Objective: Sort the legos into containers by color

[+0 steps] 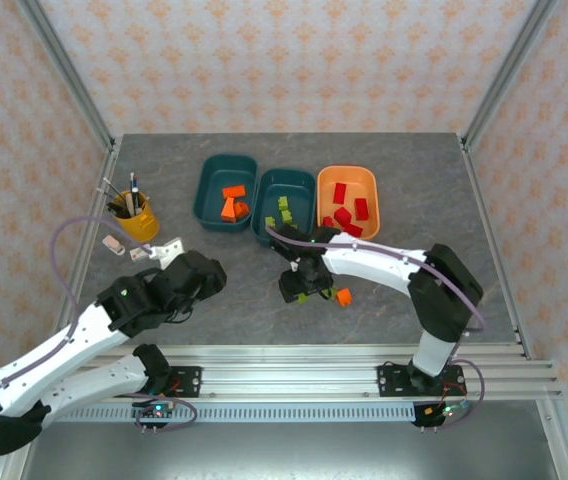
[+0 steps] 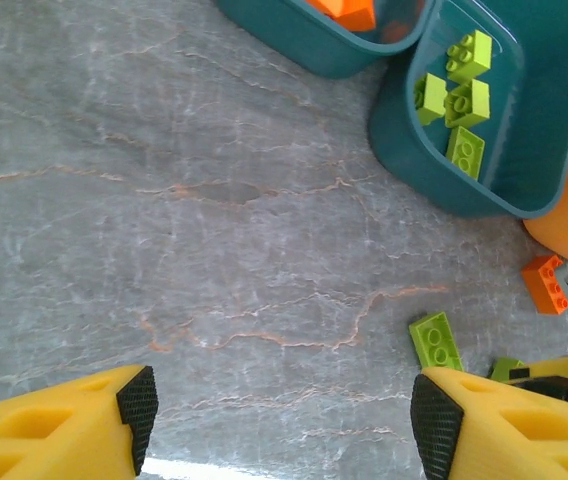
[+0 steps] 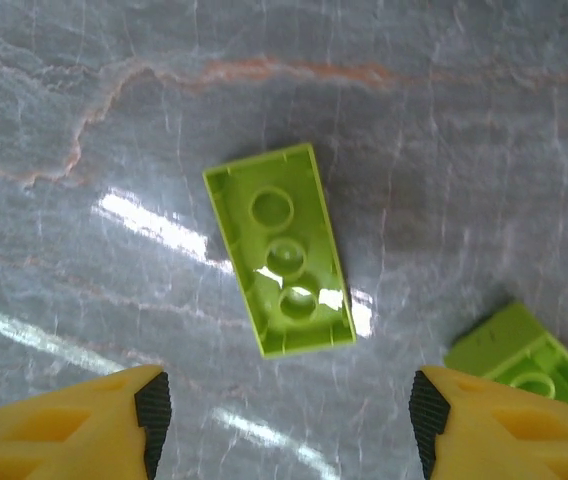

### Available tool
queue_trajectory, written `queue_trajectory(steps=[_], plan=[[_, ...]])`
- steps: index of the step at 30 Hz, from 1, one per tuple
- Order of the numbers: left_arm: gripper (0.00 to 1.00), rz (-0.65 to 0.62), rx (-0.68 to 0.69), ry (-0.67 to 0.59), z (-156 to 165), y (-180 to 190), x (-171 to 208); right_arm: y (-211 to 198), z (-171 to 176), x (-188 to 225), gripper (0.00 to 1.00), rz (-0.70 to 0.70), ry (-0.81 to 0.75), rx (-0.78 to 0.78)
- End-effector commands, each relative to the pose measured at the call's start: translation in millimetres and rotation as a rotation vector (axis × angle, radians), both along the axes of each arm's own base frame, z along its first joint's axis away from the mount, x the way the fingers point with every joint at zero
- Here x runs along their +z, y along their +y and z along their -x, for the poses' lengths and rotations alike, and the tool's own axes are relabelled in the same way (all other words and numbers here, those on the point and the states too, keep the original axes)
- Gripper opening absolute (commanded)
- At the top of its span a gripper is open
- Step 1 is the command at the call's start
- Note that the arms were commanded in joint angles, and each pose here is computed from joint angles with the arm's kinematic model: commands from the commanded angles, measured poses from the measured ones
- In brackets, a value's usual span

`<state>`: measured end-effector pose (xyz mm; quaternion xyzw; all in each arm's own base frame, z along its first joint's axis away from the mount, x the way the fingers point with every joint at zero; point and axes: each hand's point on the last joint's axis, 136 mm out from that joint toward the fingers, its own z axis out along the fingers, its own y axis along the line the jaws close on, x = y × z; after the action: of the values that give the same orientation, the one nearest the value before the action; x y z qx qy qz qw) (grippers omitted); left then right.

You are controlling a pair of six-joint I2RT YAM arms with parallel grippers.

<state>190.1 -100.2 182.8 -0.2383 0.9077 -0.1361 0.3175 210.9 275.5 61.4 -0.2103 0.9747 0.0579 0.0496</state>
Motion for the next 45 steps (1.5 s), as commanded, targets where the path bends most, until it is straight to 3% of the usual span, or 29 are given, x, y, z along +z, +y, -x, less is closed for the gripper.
queue_trajectory(steps=[1, 8, 17, 21, 24, 33, 39, 45], plan=[[0.71, -0.039, 0.077, 0.003, 7, 22, -7, 10, -16, 0, 0.66, 0.012, -0.054, 0.047], [0.71, -0.028, 0.066, -0.011, 7, 21, -2, 15, -21, -32, 0.59, 0.069, -0.015, 0.053], [0.71, -0.013, 0.036, -0.018, 6, 15, 2, 16, -20, -53, 0.38, 0.095, 0.023, 0.022], [0.71, 0.011, 0.005, -0.041, 1, 7, 8, 17, -23, -44, 0.29, 0.079, -0.001, 0.009], [0.71, 0.05, -0.038, -0.079, -6, -7, 19, 20, -36, -16, 0.26, 0.052, -0.072, -0.009], [0.81, 0.084, -0.049, -0.163, -44, -32, 69, 12, -130, 90, 0.25, -0.072, -0.275, -0.214], [0.82, 0.153, -0.051, -0.146, -87, -44, 75, 3, -203, 89, 0.24, -0.024, -0.324, -0.336], [0.82, 0.117, -0.089, -0.132, -117, -55, 78, -2, -257, 73, 0.24, 0.009, -0.352, -0.414]])
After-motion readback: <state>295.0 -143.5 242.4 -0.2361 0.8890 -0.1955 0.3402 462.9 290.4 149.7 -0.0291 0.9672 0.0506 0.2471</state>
